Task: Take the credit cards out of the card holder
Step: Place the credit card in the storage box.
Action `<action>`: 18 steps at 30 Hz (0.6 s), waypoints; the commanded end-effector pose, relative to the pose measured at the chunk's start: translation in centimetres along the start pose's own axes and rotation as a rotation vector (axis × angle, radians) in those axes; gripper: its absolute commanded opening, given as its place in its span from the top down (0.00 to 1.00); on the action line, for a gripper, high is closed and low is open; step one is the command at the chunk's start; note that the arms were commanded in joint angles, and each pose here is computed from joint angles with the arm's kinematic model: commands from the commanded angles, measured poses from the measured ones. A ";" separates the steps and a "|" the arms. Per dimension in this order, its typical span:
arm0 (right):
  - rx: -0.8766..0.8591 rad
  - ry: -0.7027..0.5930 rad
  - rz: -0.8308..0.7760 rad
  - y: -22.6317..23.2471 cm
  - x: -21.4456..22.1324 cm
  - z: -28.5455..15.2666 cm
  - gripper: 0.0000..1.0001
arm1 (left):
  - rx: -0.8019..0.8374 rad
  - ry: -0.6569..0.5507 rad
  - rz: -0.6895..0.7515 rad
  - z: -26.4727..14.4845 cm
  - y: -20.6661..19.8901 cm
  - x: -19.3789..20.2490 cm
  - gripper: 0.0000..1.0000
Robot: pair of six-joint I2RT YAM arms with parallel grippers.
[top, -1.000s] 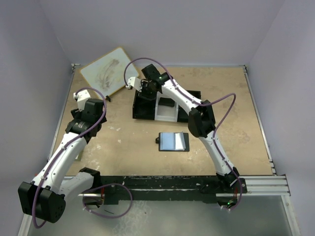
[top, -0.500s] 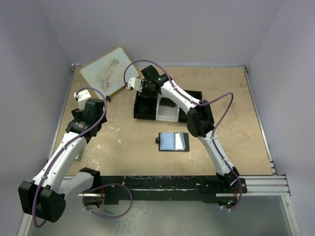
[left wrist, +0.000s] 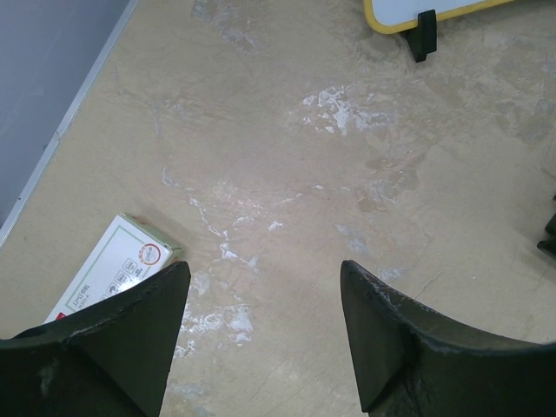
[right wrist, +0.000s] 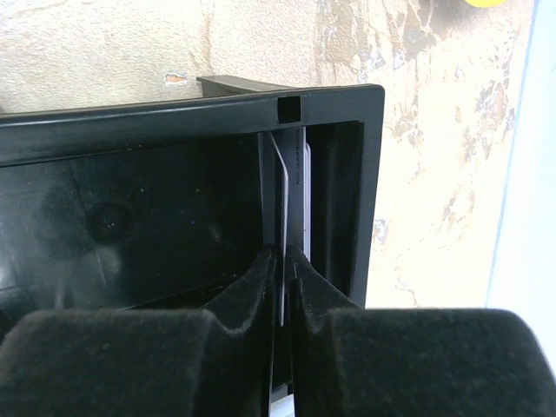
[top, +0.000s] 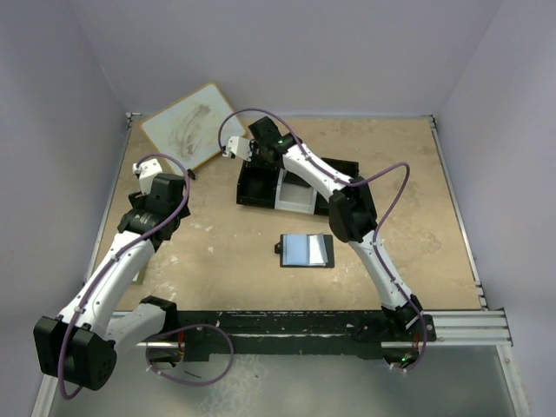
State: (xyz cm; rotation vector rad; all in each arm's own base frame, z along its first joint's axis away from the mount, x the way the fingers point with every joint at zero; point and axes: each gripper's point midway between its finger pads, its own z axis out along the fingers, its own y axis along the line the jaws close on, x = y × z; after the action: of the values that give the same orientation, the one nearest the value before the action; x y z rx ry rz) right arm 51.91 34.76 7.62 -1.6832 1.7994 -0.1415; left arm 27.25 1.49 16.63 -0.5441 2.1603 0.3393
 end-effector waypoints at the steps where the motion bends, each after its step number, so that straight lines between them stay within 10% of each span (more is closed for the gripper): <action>1: 0.046 0.001 -0.006 -0.9 -0.1 0.1 0.85 | 0.021 -0.022 -0.006 0.1 -0.5 -0.8 0.32; 18: 0.062 -0.097 0.079 -1.5 -2.8 -2.8 0.61 | 0.026 -0.014 0.000 0.1 -0.7 -0.6 0.34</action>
State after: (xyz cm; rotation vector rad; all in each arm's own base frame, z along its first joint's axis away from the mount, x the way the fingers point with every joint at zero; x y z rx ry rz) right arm 51.66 35.15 6.63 -1.6476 1.8241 -0.1108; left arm 27.31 1.28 16.42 -0.5388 2.1710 0.3300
